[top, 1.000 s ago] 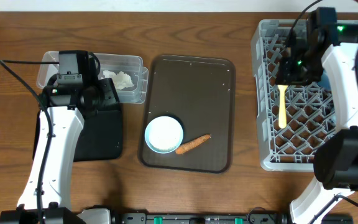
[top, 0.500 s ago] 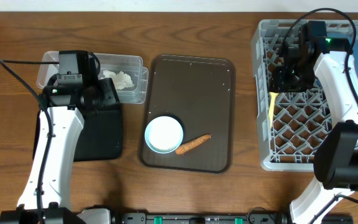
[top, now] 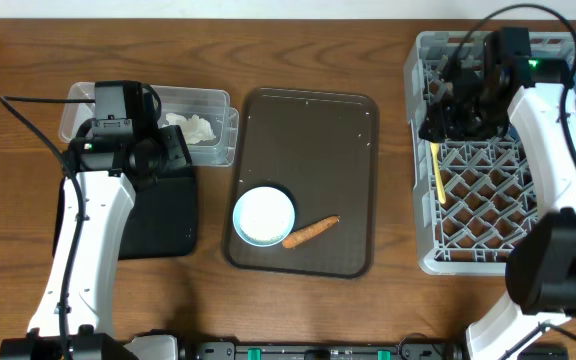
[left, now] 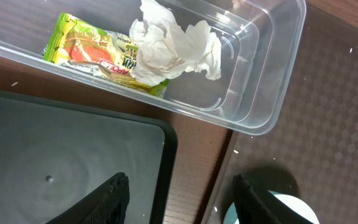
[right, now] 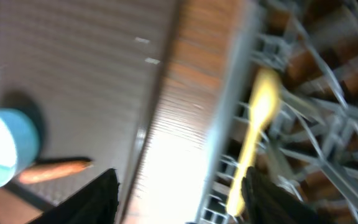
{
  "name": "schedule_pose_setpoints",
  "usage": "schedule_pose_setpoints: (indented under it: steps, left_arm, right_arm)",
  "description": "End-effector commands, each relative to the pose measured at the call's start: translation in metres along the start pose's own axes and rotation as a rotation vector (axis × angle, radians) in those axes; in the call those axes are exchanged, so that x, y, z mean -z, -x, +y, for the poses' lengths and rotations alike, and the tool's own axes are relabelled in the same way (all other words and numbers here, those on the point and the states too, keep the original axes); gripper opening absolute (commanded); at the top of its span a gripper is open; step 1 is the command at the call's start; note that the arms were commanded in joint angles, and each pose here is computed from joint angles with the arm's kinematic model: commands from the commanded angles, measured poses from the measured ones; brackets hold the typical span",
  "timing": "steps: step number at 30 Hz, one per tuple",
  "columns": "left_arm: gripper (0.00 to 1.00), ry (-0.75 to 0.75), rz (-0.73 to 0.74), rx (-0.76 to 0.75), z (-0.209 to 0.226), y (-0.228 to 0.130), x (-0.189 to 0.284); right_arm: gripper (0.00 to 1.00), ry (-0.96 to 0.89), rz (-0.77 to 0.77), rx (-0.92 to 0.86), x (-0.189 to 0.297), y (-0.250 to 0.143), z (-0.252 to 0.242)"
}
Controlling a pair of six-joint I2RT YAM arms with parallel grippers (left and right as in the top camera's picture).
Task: Sort waste into correct bins and load items into the dishwasher rack
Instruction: 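Carry the yellow spoon with the right gripper and drop it in the rack, then raise the right arm aside and grasp the rice bowl with the left gripper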
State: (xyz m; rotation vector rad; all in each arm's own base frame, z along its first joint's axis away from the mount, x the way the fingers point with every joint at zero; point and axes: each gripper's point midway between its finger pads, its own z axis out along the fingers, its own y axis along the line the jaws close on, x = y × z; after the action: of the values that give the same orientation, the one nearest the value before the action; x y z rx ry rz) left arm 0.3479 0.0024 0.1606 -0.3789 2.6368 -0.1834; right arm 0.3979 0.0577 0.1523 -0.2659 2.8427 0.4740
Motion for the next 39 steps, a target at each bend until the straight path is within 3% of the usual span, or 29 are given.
schedule_pose_setpoints:
  steps: [1,8,18,29,39]
  left_arm:
    - [0.56,0.011,-0.011,0.011,0.002,0.002,0.002]
    - [0.56,-0.01,-0.003,0.003,-0.004,0.0,0.002]
    - [0.56,-0.115,0.053,-0.192,-0.069,-0.029,-0.001]
    - [0.56,-0.119,0.259,-0.222,-0.125,-0.094,-0.042]
    - [0.56,-0.075,0.398,-0.277,-0.148,-0.146,-0.073]
  right_arm:
    - [0.68,0.122,-0.046,0.196,0.011,0.007,0.06]
    - [0.7,0.042,0.038,0.31,-0.023,-0.004,0.101]
    - [0.8,0.014,-0.019,0.321,-0.029,0.01,0.115]
    - [0.81,-0.108,-0.035,0.217,-0.026,0.017,0.087]
    - [0.81,-0.181,-0.058,0.092,-0.018,0.023,0.053]
